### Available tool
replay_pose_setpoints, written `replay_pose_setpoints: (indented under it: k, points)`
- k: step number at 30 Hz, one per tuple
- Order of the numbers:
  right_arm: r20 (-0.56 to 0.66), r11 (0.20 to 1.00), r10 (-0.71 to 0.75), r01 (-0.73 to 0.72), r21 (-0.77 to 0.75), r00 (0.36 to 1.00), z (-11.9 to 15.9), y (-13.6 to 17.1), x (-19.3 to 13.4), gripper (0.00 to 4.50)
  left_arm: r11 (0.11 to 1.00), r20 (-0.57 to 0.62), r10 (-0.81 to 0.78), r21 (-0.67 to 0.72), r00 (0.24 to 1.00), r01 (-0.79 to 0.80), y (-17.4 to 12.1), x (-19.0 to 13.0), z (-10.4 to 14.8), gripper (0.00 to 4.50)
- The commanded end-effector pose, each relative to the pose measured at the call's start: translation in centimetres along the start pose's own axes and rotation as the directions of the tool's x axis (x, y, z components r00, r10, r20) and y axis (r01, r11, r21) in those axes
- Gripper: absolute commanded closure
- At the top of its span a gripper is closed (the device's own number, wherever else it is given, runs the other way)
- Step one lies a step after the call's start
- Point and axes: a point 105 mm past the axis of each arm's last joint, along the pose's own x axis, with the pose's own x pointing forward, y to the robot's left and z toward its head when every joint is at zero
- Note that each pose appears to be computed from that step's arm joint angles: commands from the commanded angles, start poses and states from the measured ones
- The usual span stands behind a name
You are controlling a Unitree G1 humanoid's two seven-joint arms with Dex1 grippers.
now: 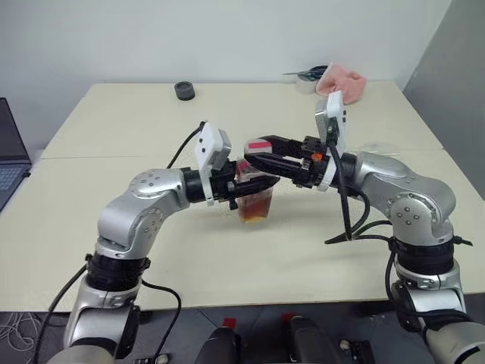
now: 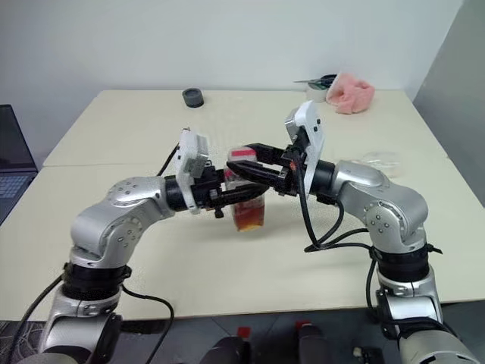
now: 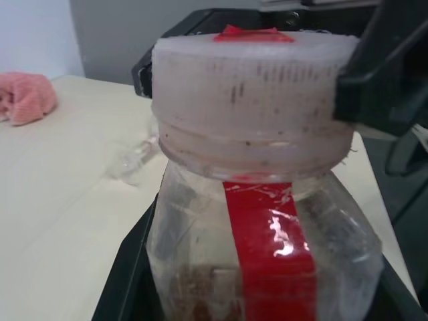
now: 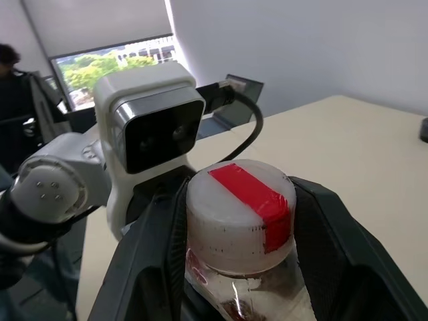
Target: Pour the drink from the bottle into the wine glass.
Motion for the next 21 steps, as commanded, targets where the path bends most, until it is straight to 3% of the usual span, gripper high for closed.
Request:
replay_pose_setpoints:
  k: [1, 6, 11, 12, 17, 18, 21]
  points:
    - [0.023, 0.969, 0.245, -0.245, -0.037, 0.969, 2.8, 2.6, 0.4, 2.62, 0.986, 0.038, -0.161, 0.051, 0.986, 0.159, -3.0, -0.5, 2.3, 2.71]
    - [0.016, 0.917, 0.398, -0.398, -0.020, 0.917, 4.0, 2.3, 1.5, 2.62, 0.965, 0.038, -0.250, 0.084, 0.967, 0.247, -4.7, -0.7, 3.3, 2.71]
    - [0.009, 0.898, 0.439, -0.439, -0.003, 0.898, 3.8, 1.6, 1.7, 2.62, 0.969, 0.055, -0.226, 0.114, 0.972, 0.219, -3.8, -0.6, 4.3, 2.71]
    - [0.003, 0.901, 0.434, -0.434, 0.008, 0.901, 3.6, 1.2, 1.3, 1.89, 0.970, 0.052, -0.221, 0.118, 0.974, 0.214, -3.7, -0.7, 4.4, 2.71]
    - [-0.023, 0.961, 0.276, -0.276, -0.008, 0.961, 3.1, -1.5, -0.8, 0.25, 0.984, 0.038, -0.144, 0.109, 0.989, 0.140, -2.2, -1.3, 3.9, 2.71]
    - [-0.032, 0.970, 0.242, -0.243, -0.005, 0.970, 2.9, -1.9, -1.3, 0.07, 0.989, 0.046, -0.114, 0.098, 0.992, 0.109, -1.7, -1.3, 3.8, 2.71]
    - [-0.031, 0.990, 0.143, -0.143, 0.014, 0.989, 2.3, -2.5, -2.9, 0.07, 0.997, 0.057, -0.040, 0.067, 0.998, 0.036, -0.7, -1.3, 2.6, 2.71]
